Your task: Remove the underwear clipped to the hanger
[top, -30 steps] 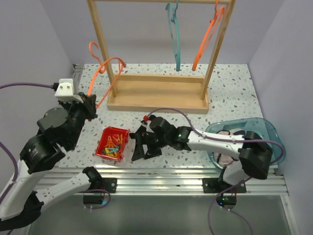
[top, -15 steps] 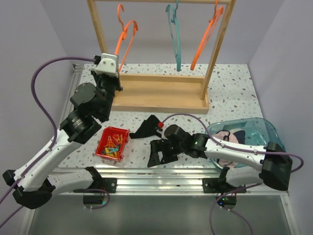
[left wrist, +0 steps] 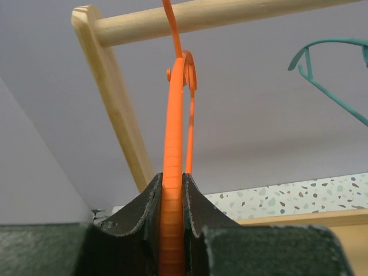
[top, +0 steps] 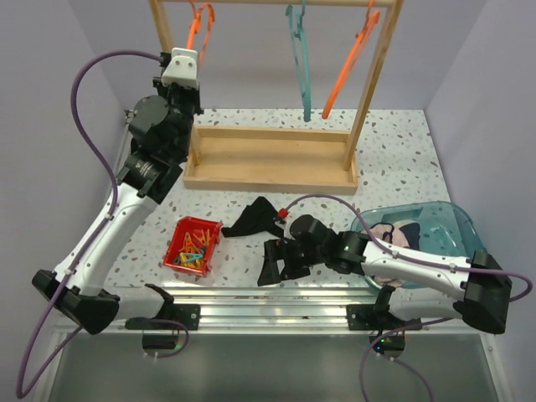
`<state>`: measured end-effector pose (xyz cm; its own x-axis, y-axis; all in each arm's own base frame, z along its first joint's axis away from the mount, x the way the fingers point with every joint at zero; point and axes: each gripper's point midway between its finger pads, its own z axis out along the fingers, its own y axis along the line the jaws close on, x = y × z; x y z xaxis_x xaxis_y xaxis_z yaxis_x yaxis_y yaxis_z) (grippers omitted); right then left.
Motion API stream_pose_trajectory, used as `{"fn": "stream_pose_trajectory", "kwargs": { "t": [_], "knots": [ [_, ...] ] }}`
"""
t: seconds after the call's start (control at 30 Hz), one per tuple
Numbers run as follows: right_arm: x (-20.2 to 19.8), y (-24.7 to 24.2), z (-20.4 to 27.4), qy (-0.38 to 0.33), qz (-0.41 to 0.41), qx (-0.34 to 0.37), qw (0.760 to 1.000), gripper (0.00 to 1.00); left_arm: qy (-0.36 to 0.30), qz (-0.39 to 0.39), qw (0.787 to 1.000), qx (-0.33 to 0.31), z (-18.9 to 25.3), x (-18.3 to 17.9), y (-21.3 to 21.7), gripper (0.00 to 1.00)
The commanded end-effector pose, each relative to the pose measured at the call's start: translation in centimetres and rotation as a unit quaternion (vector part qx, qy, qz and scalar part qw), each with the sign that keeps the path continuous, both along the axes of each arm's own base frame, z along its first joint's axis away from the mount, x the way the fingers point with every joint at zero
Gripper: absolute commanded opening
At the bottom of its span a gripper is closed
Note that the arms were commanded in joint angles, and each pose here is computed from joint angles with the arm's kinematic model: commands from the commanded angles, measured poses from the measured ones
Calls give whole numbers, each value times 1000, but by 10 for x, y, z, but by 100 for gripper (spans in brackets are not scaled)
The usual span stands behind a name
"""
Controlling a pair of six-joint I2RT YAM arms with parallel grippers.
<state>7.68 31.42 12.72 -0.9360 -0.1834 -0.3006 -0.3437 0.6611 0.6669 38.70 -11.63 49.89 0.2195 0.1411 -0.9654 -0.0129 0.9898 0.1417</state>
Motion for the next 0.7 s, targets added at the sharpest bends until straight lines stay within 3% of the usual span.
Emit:
{"fn": "stream_pose_trajectory", "kwargs": {
  "t": [0.0,0.2,0.4,0.43,0.5,0.53,0.6,0.63,0.67],
  "knots": [
    [7,-1,7,-16,-20,12,1000,87,-38,-33,999,-19,31,9,-8,0],
    [11,-1,10,-20,-31,9,999,87,-3,-45,999,-26,17,24,-11,0],
    [20,-8,-2,-25,-50,-40,998,90,37,-35,998,-27,-4,24,-8,2],
    [22,-9,-2,-28,-53,-45,997,91,40,-33,998,-28,-4,24,-7,8],
    [26,-8,-4,-32,-56,-55,996,92,44,-28,998,-30,-5,20,-3,37],
    [29,-10,-6,-36,-64,-68,995,93,44,-20,998,-40,-4,19,1,61],
    [36,-11,-9,-43,-74,-85,993,95,40,-15,998,-52,2,9,7,79],
    [38,-11,-11,-45,-78,-94,992,95,36,-11,997,-65,6,4,11,96],
    [44,-11,-11,-54,-87,-100,990,96,33,-9,997,-74,11,-6,17,100]
  ]
}}
